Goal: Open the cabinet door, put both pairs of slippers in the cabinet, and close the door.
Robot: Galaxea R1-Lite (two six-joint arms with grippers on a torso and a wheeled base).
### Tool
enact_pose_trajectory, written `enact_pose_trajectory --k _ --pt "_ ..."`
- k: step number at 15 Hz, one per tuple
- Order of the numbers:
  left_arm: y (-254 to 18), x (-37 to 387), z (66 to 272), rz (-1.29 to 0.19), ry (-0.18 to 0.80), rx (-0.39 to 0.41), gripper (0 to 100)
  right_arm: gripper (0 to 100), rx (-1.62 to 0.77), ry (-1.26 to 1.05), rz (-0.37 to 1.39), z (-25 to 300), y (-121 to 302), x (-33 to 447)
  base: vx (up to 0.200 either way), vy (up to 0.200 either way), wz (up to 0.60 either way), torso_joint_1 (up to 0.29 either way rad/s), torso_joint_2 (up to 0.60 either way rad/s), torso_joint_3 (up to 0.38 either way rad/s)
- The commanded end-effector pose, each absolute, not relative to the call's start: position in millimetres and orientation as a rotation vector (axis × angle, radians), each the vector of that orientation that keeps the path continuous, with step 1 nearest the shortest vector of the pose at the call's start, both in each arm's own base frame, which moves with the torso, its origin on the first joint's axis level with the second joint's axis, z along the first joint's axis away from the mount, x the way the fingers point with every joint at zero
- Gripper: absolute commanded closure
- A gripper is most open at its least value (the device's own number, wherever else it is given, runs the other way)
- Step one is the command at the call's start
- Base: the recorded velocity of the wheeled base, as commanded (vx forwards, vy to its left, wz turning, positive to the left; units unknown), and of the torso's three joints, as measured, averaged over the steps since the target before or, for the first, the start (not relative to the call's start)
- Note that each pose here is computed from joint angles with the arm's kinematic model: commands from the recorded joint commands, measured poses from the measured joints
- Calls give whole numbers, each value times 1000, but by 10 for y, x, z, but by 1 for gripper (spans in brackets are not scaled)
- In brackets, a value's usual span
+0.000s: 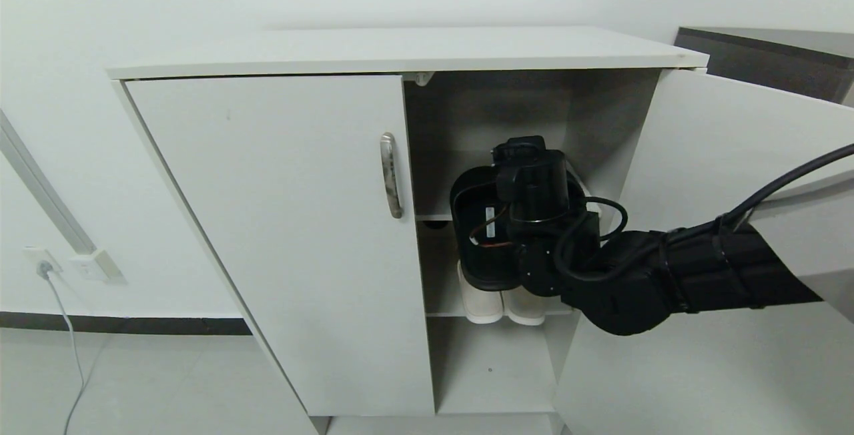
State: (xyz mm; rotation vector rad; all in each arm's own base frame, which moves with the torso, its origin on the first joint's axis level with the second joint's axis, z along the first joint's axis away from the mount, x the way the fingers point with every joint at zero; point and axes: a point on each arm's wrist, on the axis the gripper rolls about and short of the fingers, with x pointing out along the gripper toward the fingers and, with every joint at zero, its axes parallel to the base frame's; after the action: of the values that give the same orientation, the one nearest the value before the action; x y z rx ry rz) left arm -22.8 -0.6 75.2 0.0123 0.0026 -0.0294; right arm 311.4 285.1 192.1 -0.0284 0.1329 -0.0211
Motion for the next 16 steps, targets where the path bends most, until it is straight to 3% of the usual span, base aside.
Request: enact_pose_trajectory --k 1,10,16 --pt "-6 -228 752 -29 3 12 100 100 -33 147 -36 1915 2871 3247 0 0 0 0 0 0" --pt "-6 -228 752 -29 3 11 100 100 44 263 42 2168 2905 3400 0 0 0 0 0 0" --pt "-6 -228 752 -28 3 11 100 100 37 216 13 2098 2959 3603 0 0 0 0 0 0"
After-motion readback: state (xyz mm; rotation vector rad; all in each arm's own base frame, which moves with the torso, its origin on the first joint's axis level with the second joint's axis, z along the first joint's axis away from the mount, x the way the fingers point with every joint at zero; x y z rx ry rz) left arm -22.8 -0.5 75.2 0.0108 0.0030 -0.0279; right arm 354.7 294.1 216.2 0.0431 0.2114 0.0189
